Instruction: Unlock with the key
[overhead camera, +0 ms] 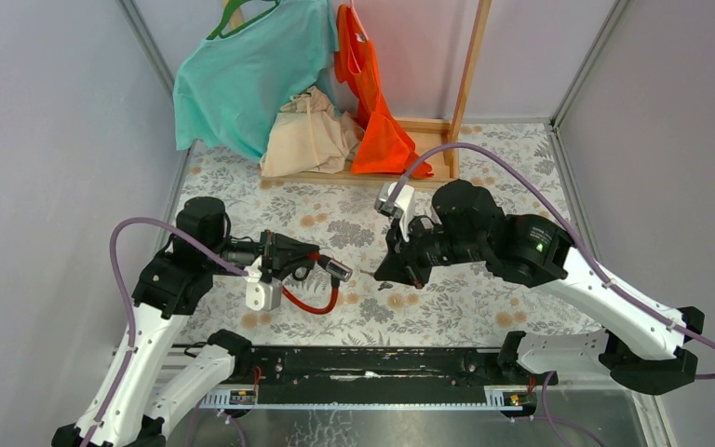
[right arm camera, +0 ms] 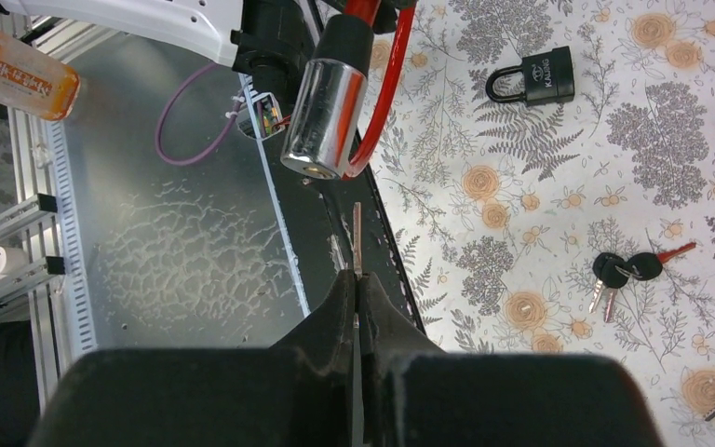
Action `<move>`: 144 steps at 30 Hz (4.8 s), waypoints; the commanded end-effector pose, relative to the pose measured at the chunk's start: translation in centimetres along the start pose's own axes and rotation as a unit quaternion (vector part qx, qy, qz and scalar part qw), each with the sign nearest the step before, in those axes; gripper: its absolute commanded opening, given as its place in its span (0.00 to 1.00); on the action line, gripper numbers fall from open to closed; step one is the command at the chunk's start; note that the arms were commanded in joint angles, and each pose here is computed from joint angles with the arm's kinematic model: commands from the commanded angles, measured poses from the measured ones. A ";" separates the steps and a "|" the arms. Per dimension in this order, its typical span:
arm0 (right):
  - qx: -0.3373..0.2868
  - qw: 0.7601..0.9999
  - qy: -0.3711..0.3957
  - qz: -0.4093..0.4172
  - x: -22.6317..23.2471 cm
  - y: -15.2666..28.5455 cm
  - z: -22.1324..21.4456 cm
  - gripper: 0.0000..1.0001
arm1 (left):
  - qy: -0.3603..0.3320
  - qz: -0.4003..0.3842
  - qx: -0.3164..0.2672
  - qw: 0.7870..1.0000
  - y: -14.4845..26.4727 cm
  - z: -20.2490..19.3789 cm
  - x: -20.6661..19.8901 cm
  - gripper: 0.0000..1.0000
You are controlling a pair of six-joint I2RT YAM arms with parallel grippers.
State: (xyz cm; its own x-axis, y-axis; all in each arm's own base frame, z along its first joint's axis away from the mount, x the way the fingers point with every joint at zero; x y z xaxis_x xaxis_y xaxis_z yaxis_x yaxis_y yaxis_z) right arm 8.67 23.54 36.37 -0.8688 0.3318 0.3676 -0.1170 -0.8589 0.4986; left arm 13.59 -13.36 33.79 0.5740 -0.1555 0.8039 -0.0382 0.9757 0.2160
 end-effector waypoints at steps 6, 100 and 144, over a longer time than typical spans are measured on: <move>-0.029 0.999 0.042 0.015 1.1 -0.2 2.0 0.00 | 0.004 0.012 -0.008 1.000 -0.2 0.0 0.4 0.00; -0.112 0.993 -0.005 0.025 0.4 -6.5 4.3 0.00 | -0.055 0.035 -0.005 0.998 0.2 0.8 1.1 0.00; -0.149 0.932 -0.300 0.140 -4.2 -2.7 1.6 0.67 | -0.174 0.167 0.086 0.967 1.8 -0.6 3.4 0.00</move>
State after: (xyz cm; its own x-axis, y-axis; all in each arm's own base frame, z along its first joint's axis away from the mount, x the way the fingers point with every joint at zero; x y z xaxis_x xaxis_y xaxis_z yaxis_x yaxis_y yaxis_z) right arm 13.07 26.27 32.15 -0.3430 0.1026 0.9337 -0.0349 -0.9947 0.0965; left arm 15.35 -12.18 33.28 0.1331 -0.0341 0.9905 -0.2783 0.9579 0.0704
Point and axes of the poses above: each gripper's point midway between its finger pads, its own y axis back along the fingers, its own x axis along the line the jaws close on, z = x × y, the point moved 7 cm from there along y, back along the fingers, and after that the axes turned 5 degrees about -y, right-handed, at the moved point
